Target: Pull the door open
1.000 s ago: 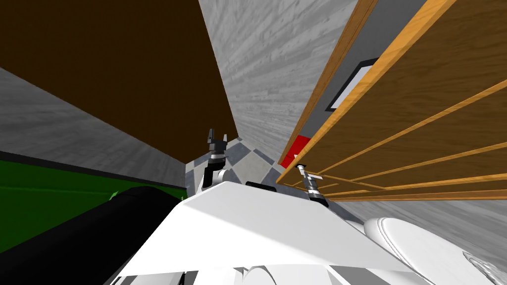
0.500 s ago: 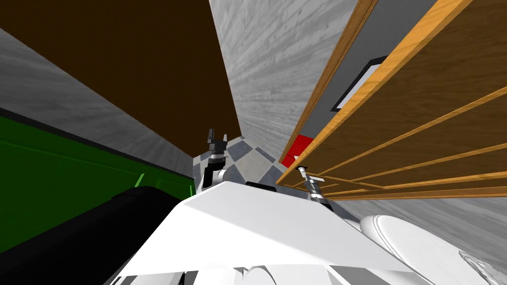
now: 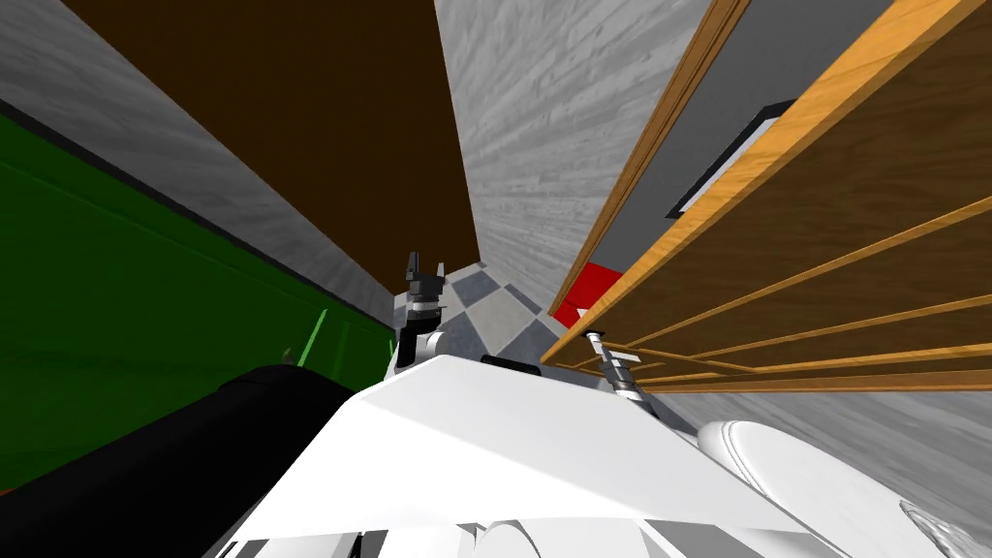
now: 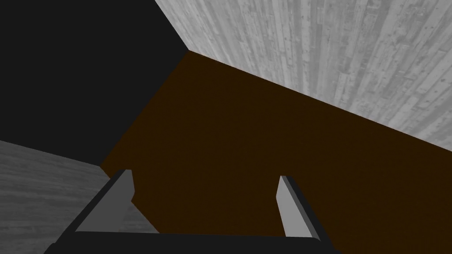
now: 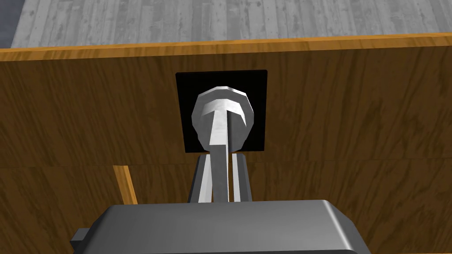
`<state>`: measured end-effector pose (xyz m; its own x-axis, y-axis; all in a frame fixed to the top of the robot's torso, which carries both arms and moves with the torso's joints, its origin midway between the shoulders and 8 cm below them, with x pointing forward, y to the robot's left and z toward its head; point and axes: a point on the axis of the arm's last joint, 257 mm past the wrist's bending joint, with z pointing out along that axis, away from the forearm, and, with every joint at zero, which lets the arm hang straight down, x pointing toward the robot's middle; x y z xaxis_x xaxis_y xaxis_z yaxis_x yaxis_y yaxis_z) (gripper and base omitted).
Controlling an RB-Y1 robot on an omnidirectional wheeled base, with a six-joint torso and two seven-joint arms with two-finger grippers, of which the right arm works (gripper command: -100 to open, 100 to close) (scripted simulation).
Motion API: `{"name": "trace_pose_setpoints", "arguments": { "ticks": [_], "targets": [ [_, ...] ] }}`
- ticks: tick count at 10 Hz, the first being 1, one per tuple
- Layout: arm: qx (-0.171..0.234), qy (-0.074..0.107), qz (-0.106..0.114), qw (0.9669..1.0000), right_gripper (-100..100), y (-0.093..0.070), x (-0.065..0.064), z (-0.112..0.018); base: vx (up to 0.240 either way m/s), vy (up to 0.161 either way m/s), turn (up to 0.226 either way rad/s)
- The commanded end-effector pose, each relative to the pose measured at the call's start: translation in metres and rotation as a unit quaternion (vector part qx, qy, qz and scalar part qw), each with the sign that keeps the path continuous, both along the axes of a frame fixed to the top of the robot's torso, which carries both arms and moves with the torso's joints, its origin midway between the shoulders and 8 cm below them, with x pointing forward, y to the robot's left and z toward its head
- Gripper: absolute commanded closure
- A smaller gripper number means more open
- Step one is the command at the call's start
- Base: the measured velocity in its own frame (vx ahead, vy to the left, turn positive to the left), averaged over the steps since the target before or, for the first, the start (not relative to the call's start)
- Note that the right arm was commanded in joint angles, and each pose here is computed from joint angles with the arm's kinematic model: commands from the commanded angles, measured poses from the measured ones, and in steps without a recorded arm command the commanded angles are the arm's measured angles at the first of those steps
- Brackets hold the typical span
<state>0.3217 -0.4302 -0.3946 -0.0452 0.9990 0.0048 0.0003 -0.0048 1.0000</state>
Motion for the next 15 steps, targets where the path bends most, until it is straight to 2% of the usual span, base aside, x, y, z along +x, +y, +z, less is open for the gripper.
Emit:
{"name": "trace_pose_setpoints", "arguments": {
  "ticks": [1,2,3,4,12,14,15],
  "targets": [
    [-0.002,0.0,0.001,1.0,100,-0.007,-0.011,0.001,-0.196,-0.068,0.155],
    [-0.002,0.0,0.003,1.0,100,-0.008,-0.015,0.002,-0.152,-0.048,0.105],
    [0.0,0.003,0.006,1.0,100,-0.001,-0.013,-0.002,-0.068,-0.012,0.019],
    [0.001,0.004,0.009,1.0,100,-0.001,-0.02,-0.002,-0.128,-0.048,0.178],
    [-0.002,0.0,0.016,0.9999,100,-0.009,-0.046,0.001,-0.201,-0.073,0.17],
    [-0.002,0.0,0.017,0.9998,100,-0.01,-0.05,0.002,-0.172,-0.053,0.103],
    [0.001,0.002,0.021,0.9998,100,-0.005,-0.048,-0.001,-0.069,-0.014,0.02]
  ]
}}
